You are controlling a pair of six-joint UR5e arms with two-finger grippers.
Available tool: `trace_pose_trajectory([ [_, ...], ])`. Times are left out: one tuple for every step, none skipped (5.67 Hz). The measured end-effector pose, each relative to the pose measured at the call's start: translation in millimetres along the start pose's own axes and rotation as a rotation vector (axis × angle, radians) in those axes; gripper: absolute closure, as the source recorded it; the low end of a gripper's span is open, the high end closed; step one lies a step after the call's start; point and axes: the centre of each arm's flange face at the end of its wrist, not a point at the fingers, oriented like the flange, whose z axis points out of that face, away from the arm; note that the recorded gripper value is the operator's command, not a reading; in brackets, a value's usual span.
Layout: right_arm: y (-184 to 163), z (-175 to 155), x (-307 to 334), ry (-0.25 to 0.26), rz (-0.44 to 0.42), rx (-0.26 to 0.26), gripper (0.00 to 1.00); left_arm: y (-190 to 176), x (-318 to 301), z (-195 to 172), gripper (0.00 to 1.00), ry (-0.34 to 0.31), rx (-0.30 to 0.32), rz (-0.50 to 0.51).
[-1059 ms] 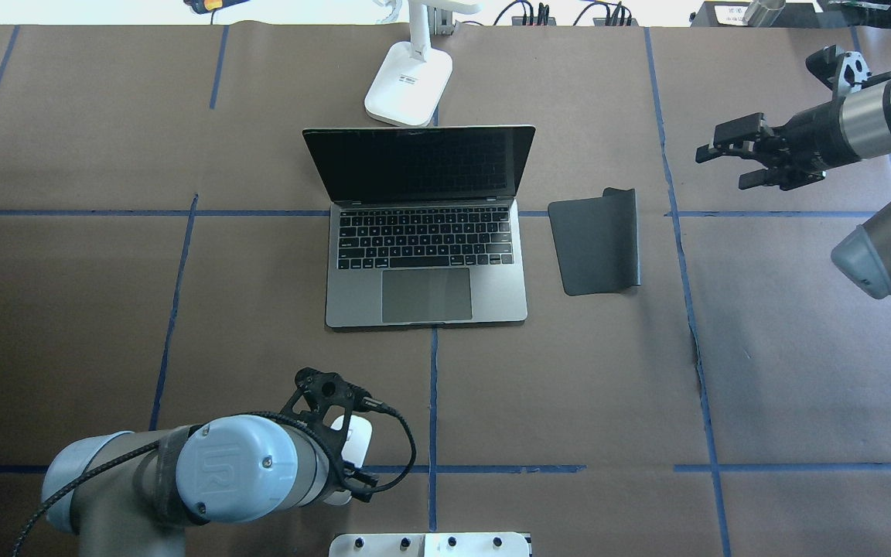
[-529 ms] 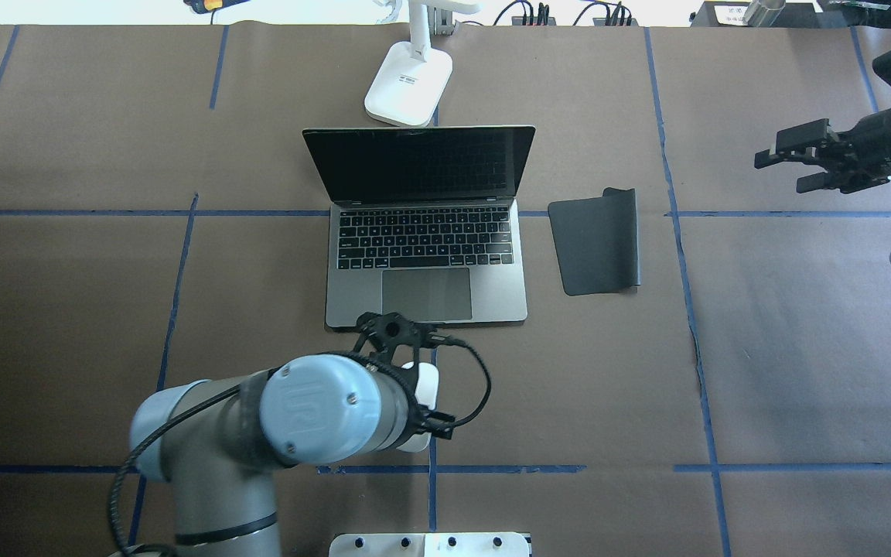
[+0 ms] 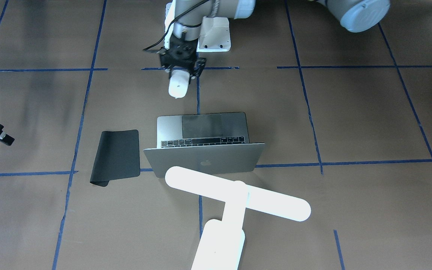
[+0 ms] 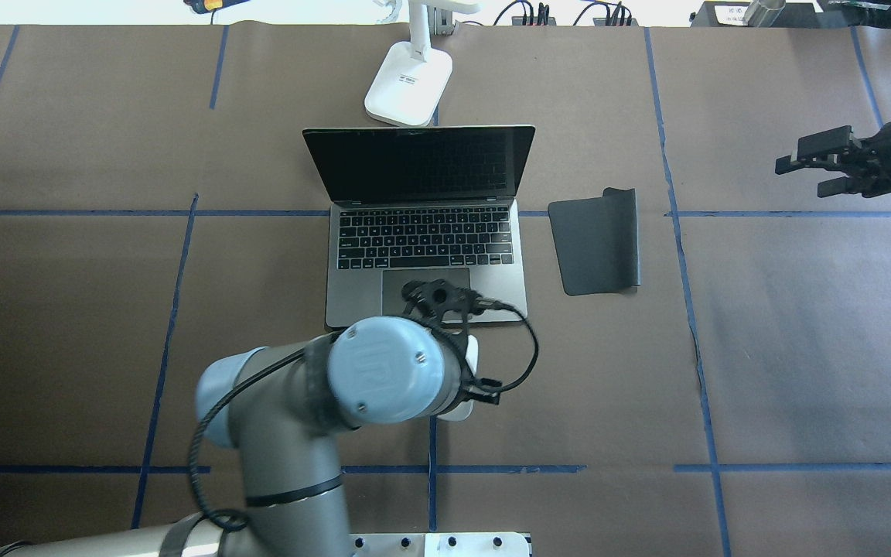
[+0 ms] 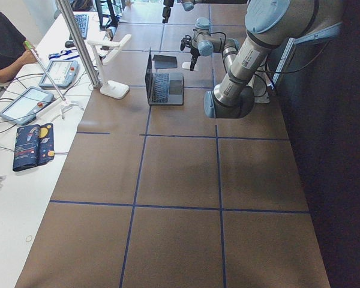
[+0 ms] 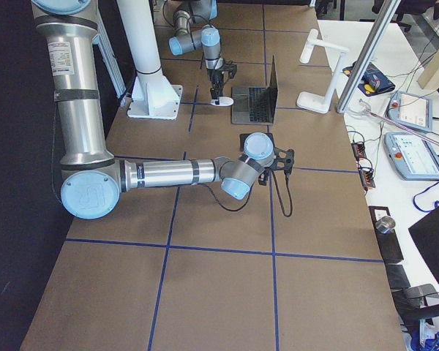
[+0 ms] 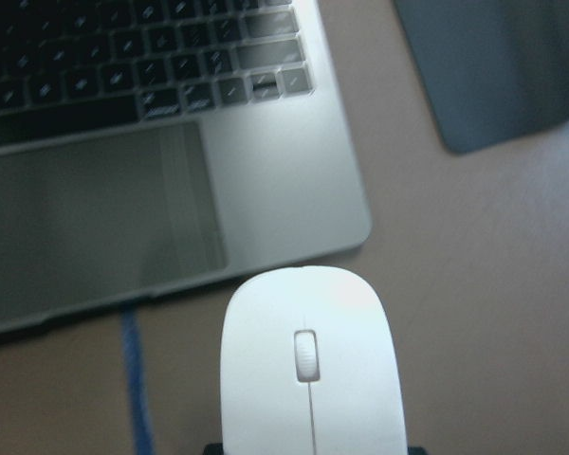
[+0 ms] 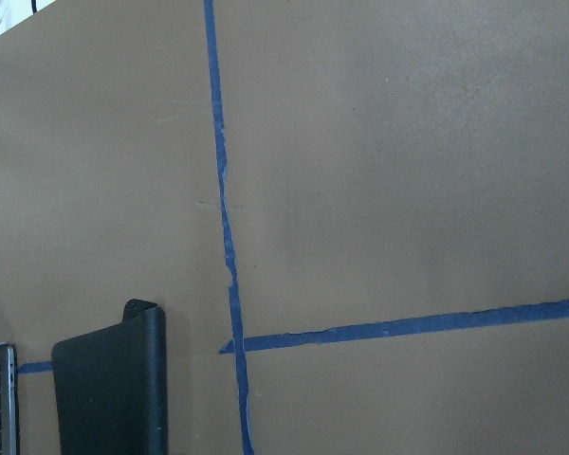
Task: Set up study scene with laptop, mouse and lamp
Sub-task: 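Carry the white mouse over the laptop toward the mouse pad with the left gripper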
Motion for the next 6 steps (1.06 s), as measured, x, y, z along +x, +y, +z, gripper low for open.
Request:
trace_pose_trajectory([
  [2.1,-1.4,5.4,0.004,0.0,-0.001,0.0,-31.4,36.7,17.7,1.0,0.002,0.002,-0.012],
  [4.1,-2.3,8.7,0.005,0.003,-0.005,0.0,-61.8,69.7,36.4,1.0,0.004,0.014,-0.024],
  [4.7,-3.7,10.3,0.003,0.005,-0.009,0.0,-85.8,85.7,56.0,1.0,0.008,0.047,-0.038],
  [4.6,-4.4,11.3,0.002,0.007,-0.013,0.0,-100.8,97.7,73.3,0.96,-0.002,0.075,-0.052],
  [4.1,-4.0,11.4,0.002,0.008,-0.015,0.0,-108.5,105.8,84.8,0.95,-0.021,0.09,-0.069],
  [3.9,-4.2,10.8,0.001,0.008,-0.015,0.0,-113.6,109.5,94.4,0.91,-0.034,0.115,-0.087],
])
